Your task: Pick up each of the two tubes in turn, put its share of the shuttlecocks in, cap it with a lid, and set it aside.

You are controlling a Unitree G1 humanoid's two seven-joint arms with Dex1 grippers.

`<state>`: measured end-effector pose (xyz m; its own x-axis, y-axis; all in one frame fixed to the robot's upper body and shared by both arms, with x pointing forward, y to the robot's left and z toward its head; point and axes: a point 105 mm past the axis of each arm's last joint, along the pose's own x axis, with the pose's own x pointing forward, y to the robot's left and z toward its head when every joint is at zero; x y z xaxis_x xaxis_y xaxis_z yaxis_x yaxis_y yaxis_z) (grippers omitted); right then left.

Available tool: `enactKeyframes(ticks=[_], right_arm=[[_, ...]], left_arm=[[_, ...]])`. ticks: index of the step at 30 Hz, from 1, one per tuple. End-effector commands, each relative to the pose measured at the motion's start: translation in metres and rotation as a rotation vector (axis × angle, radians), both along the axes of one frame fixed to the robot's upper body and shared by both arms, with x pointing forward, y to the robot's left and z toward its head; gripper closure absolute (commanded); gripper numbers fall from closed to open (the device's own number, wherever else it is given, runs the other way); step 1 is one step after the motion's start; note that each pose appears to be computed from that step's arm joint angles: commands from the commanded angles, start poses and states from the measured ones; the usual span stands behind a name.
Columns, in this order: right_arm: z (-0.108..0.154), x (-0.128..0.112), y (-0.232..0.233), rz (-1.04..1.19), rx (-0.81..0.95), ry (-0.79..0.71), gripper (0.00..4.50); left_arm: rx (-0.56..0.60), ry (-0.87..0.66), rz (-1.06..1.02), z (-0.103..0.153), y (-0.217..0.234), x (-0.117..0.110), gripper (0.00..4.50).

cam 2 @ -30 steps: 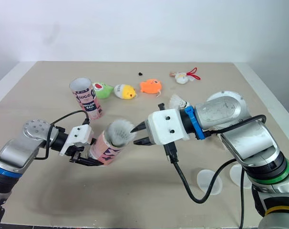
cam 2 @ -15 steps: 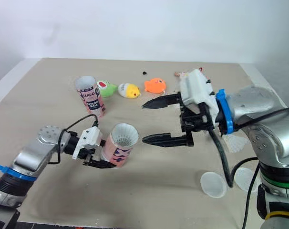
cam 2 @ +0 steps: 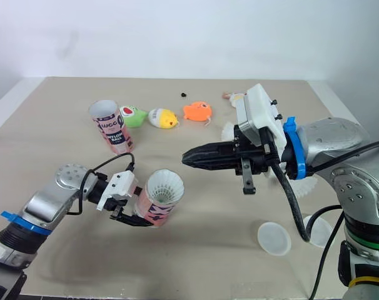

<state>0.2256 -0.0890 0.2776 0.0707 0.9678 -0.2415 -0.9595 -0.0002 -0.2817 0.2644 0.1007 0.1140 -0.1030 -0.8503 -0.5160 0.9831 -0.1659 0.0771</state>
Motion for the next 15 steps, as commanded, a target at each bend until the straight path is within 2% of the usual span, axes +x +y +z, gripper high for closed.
enactKeyframes(ticks=[1, 4, 15], right_arm=[[0.004, -0.003, 0.006, 0.056, -0.021, -0.032, 4.47], [-0.001, 0.001, 0.018, 0.102, -0.067, -0.031, 4.47], [-0.046, 0.019, 0.056, 0.320, -0.357, 0.014, 4.47]], left_arm=[[0.120, 0.043, 0.037, -0.006, 0.019, 0.003, 1.72], [0.153, 0.044, 0.029, -0.002, 0.024, 0.004, 1.72], [0.145, 0.043, 0.015, 0.004, 0.020, 0.011, 1.72]])
